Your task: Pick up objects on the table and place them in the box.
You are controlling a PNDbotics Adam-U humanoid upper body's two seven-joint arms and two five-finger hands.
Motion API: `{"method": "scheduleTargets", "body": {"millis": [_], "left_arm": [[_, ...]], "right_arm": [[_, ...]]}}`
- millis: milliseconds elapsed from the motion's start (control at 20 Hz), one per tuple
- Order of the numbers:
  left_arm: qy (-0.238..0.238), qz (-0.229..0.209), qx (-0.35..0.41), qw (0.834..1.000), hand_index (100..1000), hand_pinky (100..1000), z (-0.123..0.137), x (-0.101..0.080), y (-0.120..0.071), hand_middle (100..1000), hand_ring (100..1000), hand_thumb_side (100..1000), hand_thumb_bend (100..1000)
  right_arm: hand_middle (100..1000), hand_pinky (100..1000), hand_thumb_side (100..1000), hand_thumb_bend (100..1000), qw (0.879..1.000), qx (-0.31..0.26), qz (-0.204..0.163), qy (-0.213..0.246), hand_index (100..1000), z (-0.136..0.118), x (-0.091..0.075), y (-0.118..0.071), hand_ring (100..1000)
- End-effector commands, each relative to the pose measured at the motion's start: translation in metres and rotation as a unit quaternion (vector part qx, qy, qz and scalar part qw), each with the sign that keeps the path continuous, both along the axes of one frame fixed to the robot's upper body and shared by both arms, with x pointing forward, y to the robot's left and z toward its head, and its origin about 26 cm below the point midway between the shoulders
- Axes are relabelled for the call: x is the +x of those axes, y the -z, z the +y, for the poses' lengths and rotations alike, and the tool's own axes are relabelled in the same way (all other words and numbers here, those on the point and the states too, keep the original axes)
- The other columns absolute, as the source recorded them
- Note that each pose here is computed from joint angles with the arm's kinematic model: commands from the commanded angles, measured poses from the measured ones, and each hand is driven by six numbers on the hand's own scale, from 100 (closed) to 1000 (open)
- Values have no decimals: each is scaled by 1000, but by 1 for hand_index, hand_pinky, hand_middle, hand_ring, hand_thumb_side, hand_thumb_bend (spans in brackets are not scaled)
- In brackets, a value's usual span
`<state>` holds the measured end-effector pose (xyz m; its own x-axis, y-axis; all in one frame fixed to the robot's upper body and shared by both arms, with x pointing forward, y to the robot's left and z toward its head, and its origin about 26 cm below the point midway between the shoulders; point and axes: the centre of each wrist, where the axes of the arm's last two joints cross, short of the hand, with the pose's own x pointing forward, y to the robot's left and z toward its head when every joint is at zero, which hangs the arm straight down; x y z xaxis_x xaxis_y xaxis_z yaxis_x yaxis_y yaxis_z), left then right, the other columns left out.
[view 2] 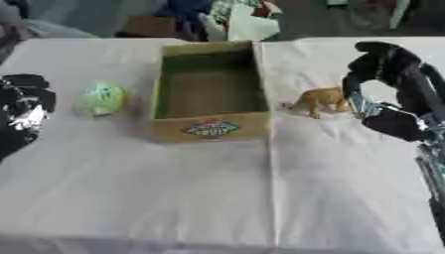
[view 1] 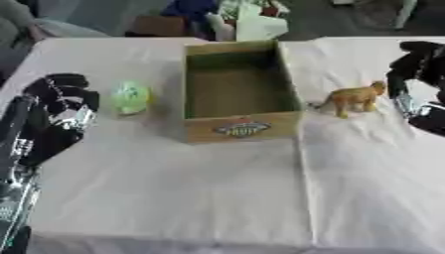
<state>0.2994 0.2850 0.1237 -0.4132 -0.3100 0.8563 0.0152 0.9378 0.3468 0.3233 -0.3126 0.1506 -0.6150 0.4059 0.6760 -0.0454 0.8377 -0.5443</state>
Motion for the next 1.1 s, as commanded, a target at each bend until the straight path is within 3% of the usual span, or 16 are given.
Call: {"method": "scheduleTargets", "body": {"millis": [50, 600, 900, 1100], "left_arm": [[-2, -13, 4, 1000, 717, 572, 3, 0, -8, 637, 667, 243, 318], [-7, -15, 31, 999, 722, 575, 10, 3, -14, 638, 667, 247, 320], [-9, -15, 119, 993, 734, 581, 26, 14, -32, 638, 667, 255, 325], [-5, 10, 206, 978, 750, 595, 40, 31, -45, 647, 673, 276, 330]], "right_arm": [[610, 630, 224, 180, 1000, -8, -11, 0, 838, -2, 0, -8, 634], [610, 631, 230, 160, 1000, -11, -8, 1, 838, -2, 0, -7, 635], [610, 631, 229, 147, 1000, -15, -5, 1, 838, -3, 0, -6, 635], [609, 631, 228, 144, 1000, -17, -1, -2, 838, -2, 0, -5, 635]]}}
